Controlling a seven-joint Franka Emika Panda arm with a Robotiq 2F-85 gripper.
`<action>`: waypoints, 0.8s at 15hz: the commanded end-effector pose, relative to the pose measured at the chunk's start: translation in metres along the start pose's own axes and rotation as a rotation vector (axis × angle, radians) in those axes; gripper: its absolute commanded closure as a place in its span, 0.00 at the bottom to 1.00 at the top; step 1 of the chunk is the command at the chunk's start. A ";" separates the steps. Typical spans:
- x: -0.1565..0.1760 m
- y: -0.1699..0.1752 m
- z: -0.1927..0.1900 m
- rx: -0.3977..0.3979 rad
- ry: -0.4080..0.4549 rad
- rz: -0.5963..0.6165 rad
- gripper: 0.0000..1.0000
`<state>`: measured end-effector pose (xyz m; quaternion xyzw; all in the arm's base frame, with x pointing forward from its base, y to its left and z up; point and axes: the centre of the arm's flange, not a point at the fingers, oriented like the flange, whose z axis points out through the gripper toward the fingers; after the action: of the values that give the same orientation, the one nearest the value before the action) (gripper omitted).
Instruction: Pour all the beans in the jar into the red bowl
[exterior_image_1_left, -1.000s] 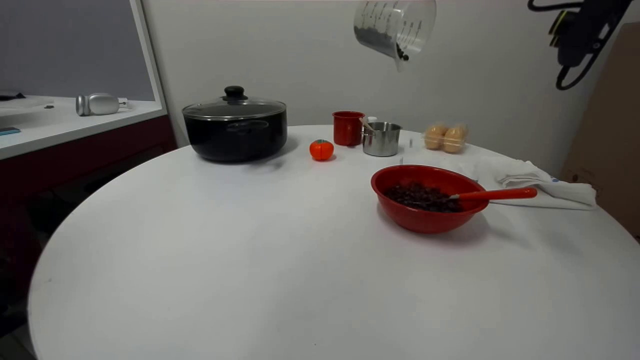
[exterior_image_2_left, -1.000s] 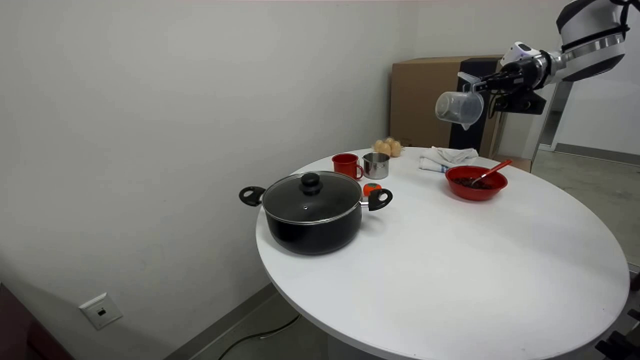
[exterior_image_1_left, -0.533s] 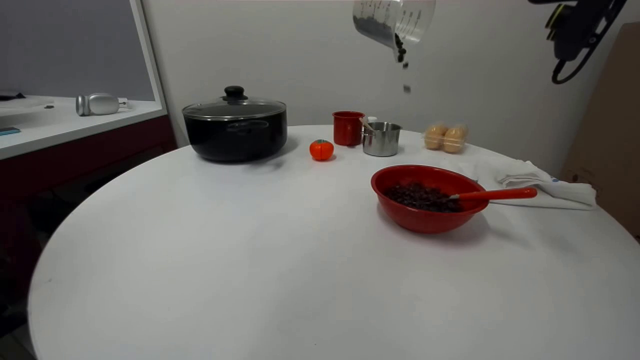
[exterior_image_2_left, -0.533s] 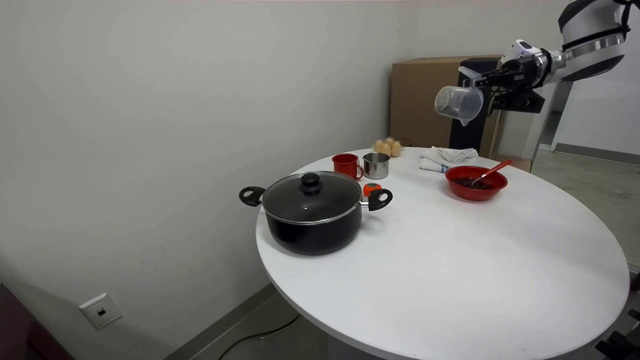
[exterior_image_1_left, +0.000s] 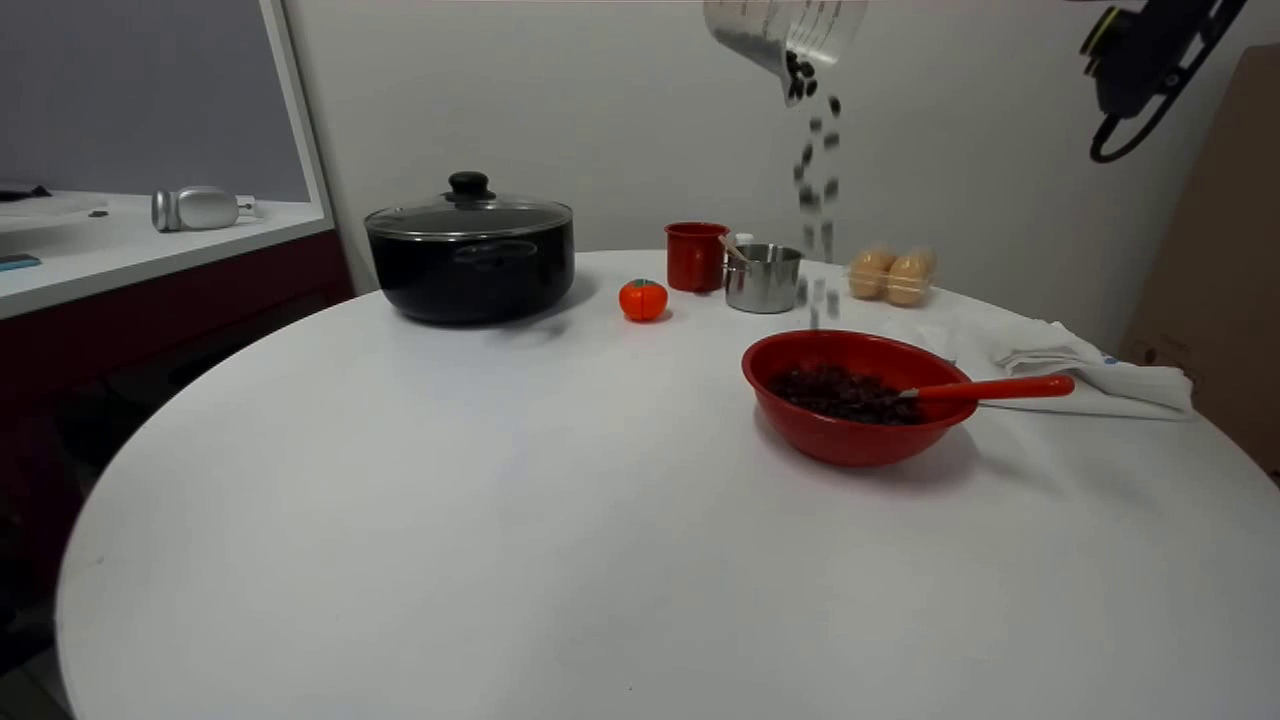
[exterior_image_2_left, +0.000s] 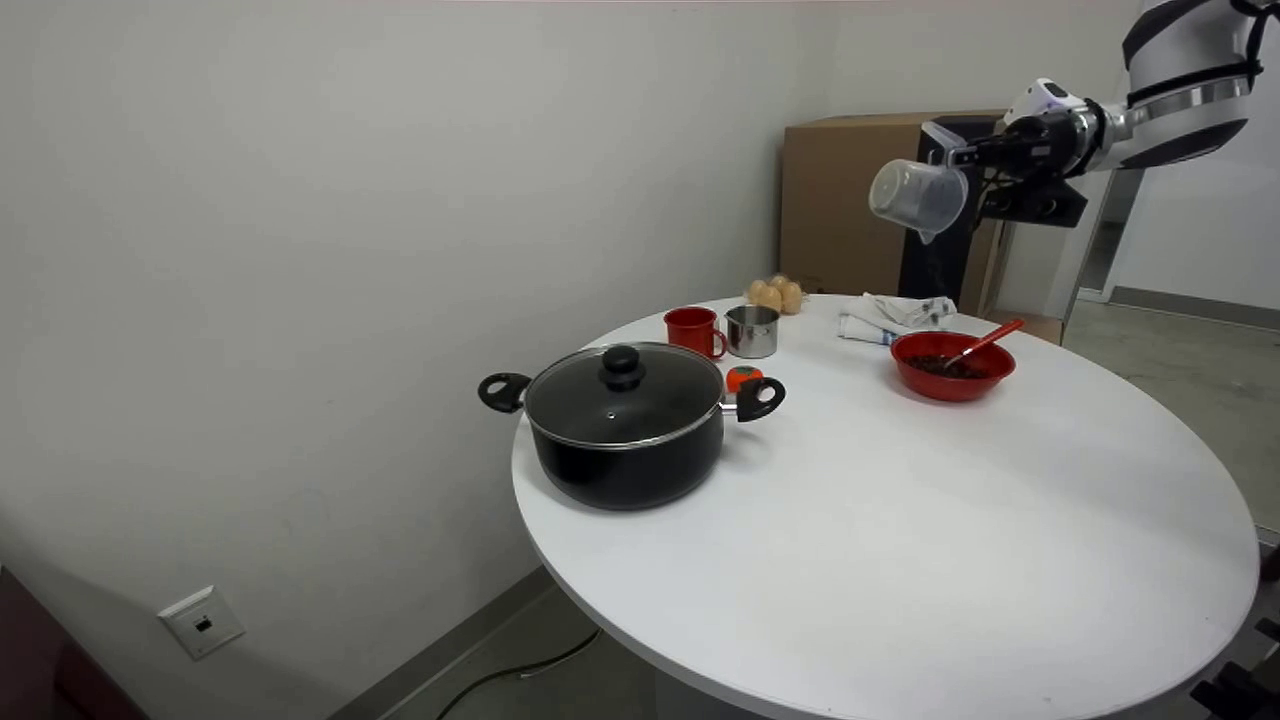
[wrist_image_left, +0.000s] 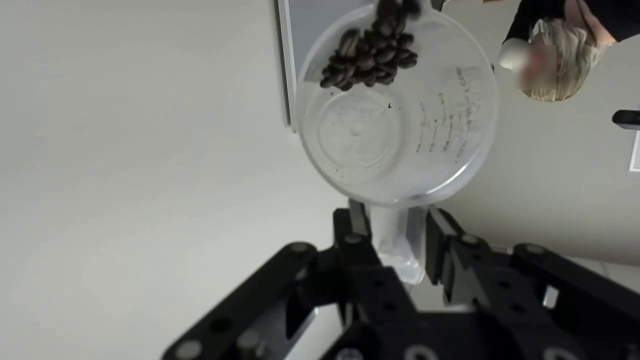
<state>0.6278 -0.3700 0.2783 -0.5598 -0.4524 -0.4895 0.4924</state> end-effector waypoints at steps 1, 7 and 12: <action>0.006 0.013 -0.013 0.009 0.059 -0.001 0.93; 0.008 0.014 -0.012 0.003 0.080 0.010 0.93; 0.009 0.014 -0.012 0.002 0.067 0.046 0.93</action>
<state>0.6297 -0.3698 0.2820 -0.5559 -0.4327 -0.4974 0.5063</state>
